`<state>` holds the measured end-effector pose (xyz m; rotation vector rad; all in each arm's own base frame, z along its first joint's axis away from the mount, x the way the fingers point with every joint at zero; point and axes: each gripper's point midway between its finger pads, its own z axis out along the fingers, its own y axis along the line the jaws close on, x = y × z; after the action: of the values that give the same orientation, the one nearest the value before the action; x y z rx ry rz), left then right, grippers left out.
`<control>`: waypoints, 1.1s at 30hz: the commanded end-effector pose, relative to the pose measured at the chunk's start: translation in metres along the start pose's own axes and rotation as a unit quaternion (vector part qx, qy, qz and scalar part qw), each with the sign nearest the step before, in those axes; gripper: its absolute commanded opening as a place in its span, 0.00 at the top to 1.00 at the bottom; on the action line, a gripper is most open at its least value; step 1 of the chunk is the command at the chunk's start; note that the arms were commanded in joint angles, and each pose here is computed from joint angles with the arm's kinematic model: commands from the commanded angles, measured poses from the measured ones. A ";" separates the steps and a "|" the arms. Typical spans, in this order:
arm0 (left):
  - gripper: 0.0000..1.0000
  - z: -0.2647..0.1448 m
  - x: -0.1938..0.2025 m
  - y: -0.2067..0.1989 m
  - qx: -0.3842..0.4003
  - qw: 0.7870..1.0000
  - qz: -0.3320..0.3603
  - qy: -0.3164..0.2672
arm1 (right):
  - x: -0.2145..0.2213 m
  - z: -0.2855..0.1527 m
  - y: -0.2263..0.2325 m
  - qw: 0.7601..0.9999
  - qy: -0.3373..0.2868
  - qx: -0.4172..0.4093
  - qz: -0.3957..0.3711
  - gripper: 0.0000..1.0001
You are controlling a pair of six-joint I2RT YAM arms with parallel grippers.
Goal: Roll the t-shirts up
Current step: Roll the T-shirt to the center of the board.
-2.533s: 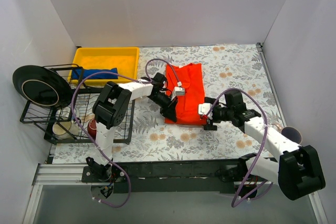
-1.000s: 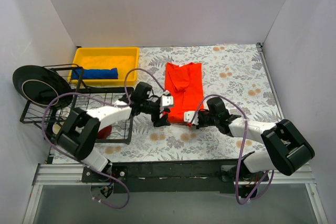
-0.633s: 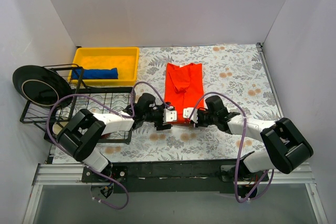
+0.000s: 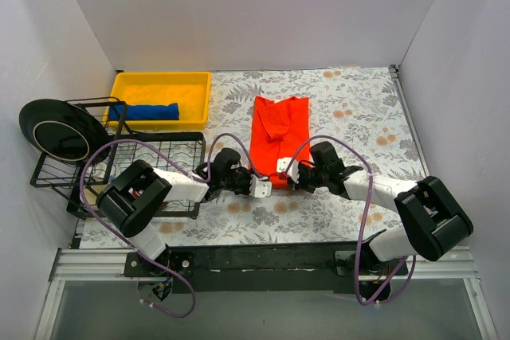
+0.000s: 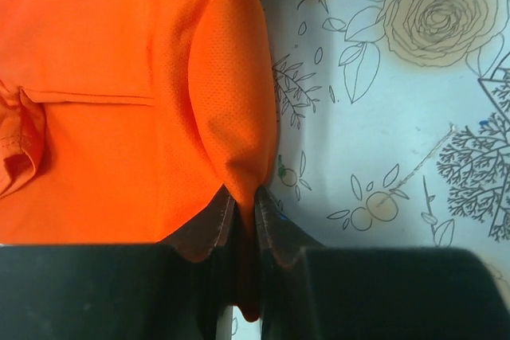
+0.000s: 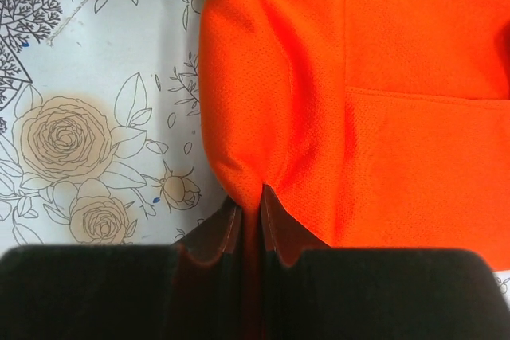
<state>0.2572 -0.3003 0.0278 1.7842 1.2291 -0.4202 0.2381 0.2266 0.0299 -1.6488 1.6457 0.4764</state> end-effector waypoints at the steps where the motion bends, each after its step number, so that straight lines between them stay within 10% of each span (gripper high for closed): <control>1: 0.98 -0.007 0.010 0.001 0.029 0.998 -0.045 0.045 | -0.019 -0.006 -0.008 1.000 -0.014 -0.011 0.025 0.95; 8: 1.00 -0.040 -0.038 -0.001 0.189 0.960 -0.205 0.006 | -0.021 -0.037 0.008 0.993 0.000 -0.084 0.082 0.94; 14: 1.00 -0.057 -0.047 -0.020 0.316 0.883 -0.345 0.027 | -0.020 -0.067 0.039 0.982 0.007 -0.154 0.113 0.94; 33: 1.00 -0.045 -0.001 0.009 0.348 0.806 -0.477 0.050 | -0.006 -0.080 0.043 0.909 0.003 -0.325 0.261 0.95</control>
<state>0.2407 -0.2976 0.0664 1.6279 2.0452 -1.6120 0.2053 0.2030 0.0728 -1.6042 1.8809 1.2383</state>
